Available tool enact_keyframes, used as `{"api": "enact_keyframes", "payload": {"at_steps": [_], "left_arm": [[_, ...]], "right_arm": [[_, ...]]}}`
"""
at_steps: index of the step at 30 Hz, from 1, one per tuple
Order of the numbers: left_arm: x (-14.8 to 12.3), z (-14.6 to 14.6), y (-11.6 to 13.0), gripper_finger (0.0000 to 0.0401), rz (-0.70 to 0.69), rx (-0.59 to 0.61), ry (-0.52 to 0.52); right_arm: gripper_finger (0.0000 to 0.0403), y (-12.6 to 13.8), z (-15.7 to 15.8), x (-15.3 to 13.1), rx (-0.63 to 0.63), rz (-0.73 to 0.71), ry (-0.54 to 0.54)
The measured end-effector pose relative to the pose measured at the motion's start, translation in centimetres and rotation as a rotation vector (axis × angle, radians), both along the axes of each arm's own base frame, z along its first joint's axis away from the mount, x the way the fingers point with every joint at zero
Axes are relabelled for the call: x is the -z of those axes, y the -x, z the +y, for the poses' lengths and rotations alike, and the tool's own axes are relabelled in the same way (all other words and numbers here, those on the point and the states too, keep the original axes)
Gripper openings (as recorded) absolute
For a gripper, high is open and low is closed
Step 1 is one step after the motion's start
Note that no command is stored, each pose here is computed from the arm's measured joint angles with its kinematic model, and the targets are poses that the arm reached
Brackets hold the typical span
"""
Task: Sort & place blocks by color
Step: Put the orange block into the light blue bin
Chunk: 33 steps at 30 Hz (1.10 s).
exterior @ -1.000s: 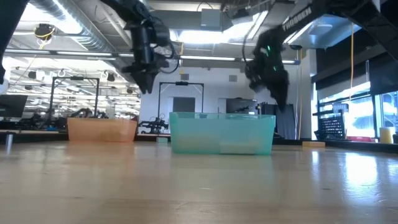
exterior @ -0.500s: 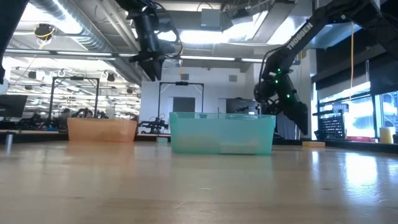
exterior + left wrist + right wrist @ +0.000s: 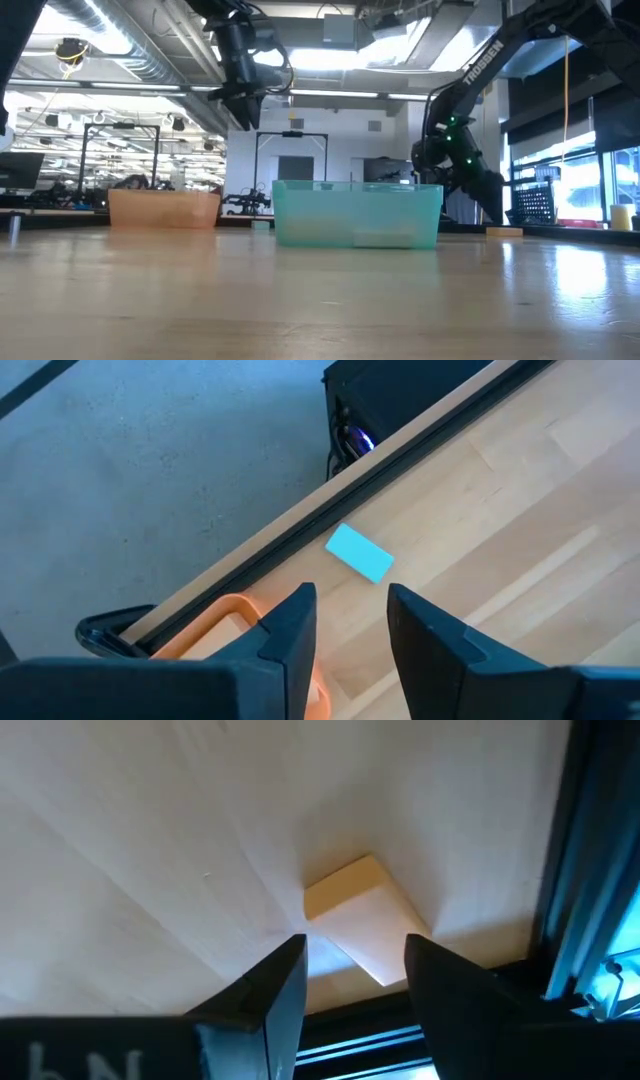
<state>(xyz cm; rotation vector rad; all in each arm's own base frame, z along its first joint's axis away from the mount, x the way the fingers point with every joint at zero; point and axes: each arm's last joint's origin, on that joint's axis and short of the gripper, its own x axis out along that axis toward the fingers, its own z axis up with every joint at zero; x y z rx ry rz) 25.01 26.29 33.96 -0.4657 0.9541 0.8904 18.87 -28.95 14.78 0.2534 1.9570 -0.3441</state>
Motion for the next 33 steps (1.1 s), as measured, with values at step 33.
{"api": "enact_keyframes", "payload": {"at_steps": [33], "left_arm": [[0.0,0.0,0.0,0.0116,0.001,0.0,0.001]], "right_arm": [[0.0169,2.2,-1.7,0.6,0.298,-0.076,0.102]]}}
